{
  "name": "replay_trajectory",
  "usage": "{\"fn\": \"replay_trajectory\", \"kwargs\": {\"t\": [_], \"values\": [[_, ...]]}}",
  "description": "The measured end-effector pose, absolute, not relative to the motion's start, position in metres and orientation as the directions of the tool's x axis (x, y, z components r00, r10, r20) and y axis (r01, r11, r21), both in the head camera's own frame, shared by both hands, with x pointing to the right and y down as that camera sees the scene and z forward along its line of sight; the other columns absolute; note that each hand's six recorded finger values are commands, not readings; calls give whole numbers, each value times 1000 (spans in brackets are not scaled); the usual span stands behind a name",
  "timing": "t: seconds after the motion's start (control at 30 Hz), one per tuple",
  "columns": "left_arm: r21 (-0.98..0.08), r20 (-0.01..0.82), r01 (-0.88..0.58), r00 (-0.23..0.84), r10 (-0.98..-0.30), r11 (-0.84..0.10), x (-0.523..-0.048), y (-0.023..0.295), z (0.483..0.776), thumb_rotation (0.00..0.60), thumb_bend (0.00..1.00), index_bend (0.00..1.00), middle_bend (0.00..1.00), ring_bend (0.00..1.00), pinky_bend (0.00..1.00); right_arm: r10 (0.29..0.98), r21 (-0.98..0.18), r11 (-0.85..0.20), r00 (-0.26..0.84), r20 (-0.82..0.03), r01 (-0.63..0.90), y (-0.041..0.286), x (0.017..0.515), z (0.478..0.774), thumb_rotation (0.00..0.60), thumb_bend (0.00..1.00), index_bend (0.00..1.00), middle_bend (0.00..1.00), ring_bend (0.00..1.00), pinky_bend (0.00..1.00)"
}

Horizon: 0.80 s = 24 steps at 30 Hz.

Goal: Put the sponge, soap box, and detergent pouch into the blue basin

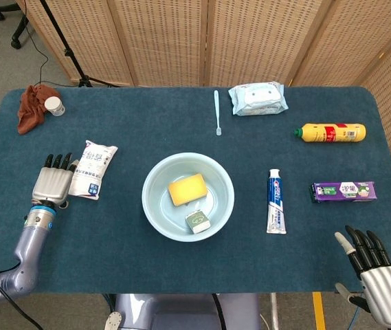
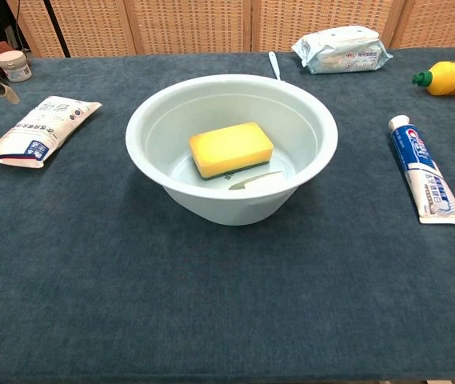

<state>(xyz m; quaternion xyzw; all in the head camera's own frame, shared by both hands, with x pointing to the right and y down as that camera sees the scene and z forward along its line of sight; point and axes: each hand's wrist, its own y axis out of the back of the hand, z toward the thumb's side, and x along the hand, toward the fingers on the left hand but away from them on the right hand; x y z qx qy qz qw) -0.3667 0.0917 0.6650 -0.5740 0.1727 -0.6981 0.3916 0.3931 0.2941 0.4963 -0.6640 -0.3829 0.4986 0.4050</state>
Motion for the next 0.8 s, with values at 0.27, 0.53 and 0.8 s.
{"fn": "replay_trajectory", "kwargs": {"t": [0.27,0.53,0.8], "values": [[-704,651,366,-10,-759,-609,-360,96,674,600,133,0,0,0,0,913,-920,-377,208,-351,104,294,394,496,600,105,59,0,0,0],[-717,635,362,-15,-773,-596,-358,96,680,600,140,0,0,0,0,914,-921,-374,209,-347,106,294,394,495,600,105,60,0,0,0],[-731,617,356,-20,-787,-582,-357,97,687,600,143,0,0,0,0,913,-921,-376,210,-349,104,294,394,496,600,105,60,0,0,0]]}}
